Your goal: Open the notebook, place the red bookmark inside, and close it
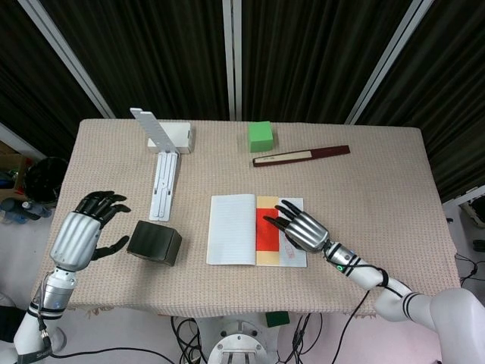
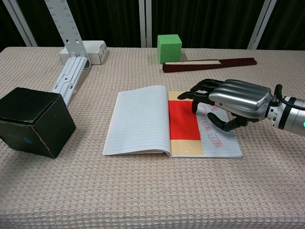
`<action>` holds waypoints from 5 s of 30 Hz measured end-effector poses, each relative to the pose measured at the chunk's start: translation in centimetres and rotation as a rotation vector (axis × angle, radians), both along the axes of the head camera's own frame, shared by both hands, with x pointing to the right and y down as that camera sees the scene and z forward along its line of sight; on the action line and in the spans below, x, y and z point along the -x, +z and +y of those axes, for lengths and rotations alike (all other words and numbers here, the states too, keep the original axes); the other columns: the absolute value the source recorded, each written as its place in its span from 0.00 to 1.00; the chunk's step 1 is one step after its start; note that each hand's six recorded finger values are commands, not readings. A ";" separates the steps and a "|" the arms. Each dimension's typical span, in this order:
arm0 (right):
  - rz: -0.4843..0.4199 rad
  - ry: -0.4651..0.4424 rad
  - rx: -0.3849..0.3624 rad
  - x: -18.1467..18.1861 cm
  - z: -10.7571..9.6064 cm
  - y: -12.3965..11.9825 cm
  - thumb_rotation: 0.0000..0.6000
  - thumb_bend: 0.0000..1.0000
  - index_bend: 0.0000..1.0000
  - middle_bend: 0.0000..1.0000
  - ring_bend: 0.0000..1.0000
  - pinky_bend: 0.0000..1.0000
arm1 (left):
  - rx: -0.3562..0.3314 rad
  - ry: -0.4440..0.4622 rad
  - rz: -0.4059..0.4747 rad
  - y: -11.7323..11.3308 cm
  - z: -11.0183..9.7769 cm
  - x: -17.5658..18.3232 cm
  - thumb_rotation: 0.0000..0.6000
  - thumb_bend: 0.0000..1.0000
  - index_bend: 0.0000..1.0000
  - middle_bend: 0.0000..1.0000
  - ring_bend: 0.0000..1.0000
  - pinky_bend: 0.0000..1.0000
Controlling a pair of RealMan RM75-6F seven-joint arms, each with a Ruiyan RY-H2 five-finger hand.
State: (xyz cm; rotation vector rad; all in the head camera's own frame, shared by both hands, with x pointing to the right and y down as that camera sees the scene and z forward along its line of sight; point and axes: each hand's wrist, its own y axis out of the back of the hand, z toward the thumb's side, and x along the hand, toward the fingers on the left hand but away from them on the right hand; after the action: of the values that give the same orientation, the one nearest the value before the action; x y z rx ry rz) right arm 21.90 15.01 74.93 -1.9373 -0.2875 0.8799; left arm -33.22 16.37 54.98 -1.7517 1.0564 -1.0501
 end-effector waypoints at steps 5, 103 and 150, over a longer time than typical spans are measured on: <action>-0.014 -0.001 0.003 0.3 0.1 -0.1 1.00 0.72 0.02 0.29 0.05 0.00 | 0.002 -0.001 0.001 0.1 0.1 0.1 1.00 0.16 0.37 0.27 0.19 0.21; -0.066 -0.218 -0.142 16.4 4.4 -1.6 1.00 0.64 0.00 0.07 0.00 0.00 | -0.003 -0.028 0.004 -0.2 1.5 1.2 1.00 0.16 0.37 0.27 0.19 0.21; -0.148 -0.050 -0.367 14.1 2.4 -7.4 1.00 0.45 0.00 0.01 0.00 0.00 | -0.012 -0.011 0.013 -0.6 1.6 0.8 1.00 0.16 0.37 0.27 0.19 0.20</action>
State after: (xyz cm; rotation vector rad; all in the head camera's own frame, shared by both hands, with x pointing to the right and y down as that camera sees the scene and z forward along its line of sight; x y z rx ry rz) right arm 7.75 17.42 67.53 -1.6600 -0.4530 0.6024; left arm -34.06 17.96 54.39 -1.7470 1.0792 -1.0385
